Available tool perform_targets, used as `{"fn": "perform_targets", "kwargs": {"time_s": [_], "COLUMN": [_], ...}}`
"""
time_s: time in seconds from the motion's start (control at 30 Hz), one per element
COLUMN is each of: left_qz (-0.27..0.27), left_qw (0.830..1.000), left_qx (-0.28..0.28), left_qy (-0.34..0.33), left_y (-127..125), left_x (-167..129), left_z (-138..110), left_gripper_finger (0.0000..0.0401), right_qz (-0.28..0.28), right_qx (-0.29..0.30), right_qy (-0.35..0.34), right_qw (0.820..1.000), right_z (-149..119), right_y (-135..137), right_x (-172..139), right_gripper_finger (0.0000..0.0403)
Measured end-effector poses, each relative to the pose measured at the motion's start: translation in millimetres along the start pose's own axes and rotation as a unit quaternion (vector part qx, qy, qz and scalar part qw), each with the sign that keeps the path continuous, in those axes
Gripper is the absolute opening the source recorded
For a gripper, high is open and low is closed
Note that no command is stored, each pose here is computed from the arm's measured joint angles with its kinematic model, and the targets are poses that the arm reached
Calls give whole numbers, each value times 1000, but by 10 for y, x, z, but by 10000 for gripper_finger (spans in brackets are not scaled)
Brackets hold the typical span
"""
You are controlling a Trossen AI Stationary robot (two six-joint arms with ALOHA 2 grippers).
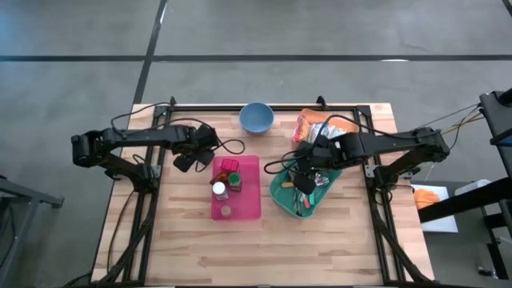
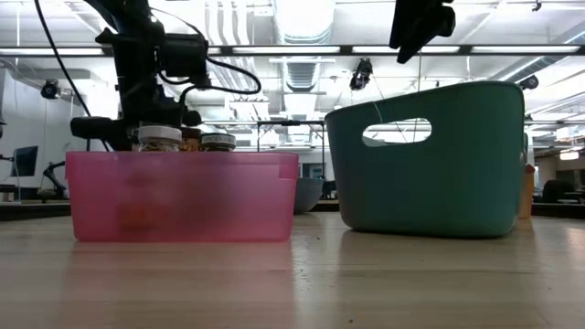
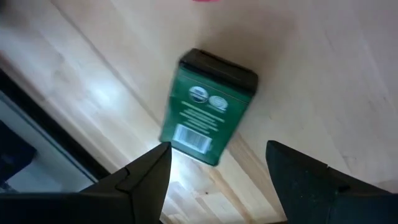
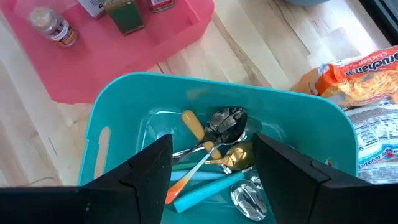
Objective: Pick & Place Food Item
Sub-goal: Put the black spice can into the red bin
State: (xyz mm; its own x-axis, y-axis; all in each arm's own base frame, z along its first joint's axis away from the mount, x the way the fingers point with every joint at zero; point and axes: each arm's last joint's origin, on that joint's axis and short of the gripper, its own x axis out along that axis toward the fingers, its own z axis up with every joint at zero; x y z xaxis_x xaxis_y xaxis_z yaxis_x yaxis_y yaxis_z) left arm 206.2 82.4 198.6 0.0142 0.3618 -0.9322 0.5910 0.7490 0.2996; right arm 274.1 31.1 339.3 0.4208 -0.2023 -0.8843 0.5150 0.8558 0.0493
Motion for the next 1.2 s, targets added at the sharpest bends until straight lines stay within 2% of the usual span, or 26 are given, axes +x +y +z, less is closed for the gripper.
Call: {"fn": "perform_targets", "kwargs": {"time_s": [0.23, 0.83, 1.2], "left_qz": [-11, 1, 8], "left_qw": [1000, 999, 999], "left_qx": [11, 30, 52], "left_qy": [8, 13, -7], "left_y": [-64, -55, -109], "left_x": [67, 75, 33], "left_z": [-11, -6, 107], "left_gripper_finger": [262, 262, 263], "right_qz": [6, 15, 16], "right_qx": [-2, 6, 17], "right_qy": [-2, -8, -8], "right_qw": [1000, 1000, 1000], "right_z": [-19, -38, -42], "right_y": [41, 90, 98], "right_x": [-16, -30, -33], "right_gripper_finger": [219, 220, 220]}}
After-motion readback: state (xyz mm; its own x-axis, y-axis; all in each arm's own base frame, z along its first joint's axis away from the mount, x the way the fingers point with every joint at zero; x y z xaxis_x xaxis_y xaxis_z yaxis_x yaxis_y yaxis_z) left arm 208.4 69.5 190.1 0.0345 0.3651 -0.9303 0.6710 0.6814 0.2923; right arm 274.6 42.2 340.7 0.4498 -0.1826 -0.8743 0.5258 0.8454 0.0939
